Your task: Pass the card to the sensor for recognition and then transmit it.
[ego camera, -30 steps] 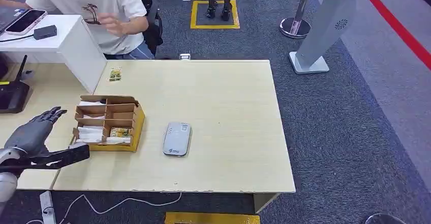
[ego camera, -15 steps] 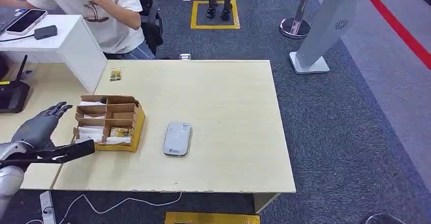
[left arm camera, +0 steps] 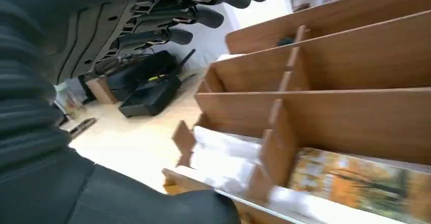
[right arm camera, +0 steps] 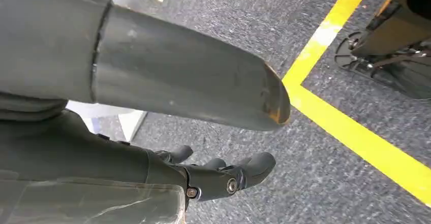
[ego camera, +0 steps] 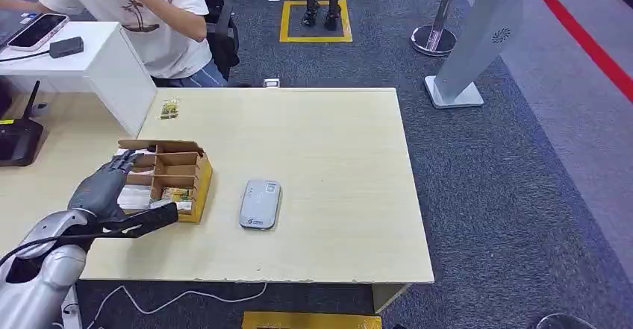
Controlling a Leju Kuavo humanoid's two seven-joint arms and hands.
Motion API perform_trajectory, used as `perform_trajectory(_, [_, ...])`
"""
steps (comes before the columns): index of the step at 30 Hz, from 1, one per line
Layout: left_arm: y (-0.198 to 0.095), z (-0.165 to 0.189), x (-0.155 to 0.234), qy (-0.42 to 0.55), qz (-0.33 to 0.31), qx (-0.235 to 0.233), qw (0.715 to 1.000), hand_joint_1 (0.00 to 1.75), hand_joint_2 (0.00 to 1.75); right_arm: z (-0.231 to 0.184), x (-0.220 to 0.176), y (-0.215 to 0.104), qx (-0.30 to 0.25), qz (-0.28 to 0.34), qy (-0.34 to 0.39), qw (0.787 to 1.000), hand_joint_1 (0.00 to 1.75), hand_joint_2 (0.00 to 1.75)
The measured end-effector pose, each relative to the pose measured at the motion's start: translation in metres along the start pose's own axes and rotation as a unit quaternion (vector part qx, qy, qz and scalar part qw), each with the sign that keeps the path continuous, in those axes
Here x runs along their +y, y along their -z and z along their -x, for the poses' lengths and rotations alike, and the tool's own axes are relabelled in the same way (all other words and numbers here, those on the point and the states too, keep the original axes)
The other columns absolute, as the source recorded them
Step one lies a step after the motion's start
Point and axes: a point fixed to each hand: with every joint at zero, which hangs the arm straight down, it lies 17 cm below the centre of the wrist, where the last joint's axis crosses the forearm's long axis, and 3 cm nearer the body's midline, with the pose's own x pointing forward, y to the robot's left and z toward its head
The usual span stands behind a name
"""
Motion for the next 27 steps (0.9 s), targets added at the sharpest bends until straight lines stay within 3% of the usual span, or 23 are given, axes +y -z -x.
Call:
perform_trajectory(10, [0.006, -0.028, 0.001, -0.017, -0.009, -0.02, 1.0, 0.0, 1.75, 0.004, 0.003, 0.0, 0.011, -0.002, 0.001, 1.0, 0.0, 0.0])
perform_trajectory(27, [0.012, -0.033, 0.021, -0.015, -0.025, -0.025, 0.999, 0.0, 1.75, 0.001, 0.001, 0.0, 0.009, 0.0, 0.001, 1.0, 0.0, 0.0])
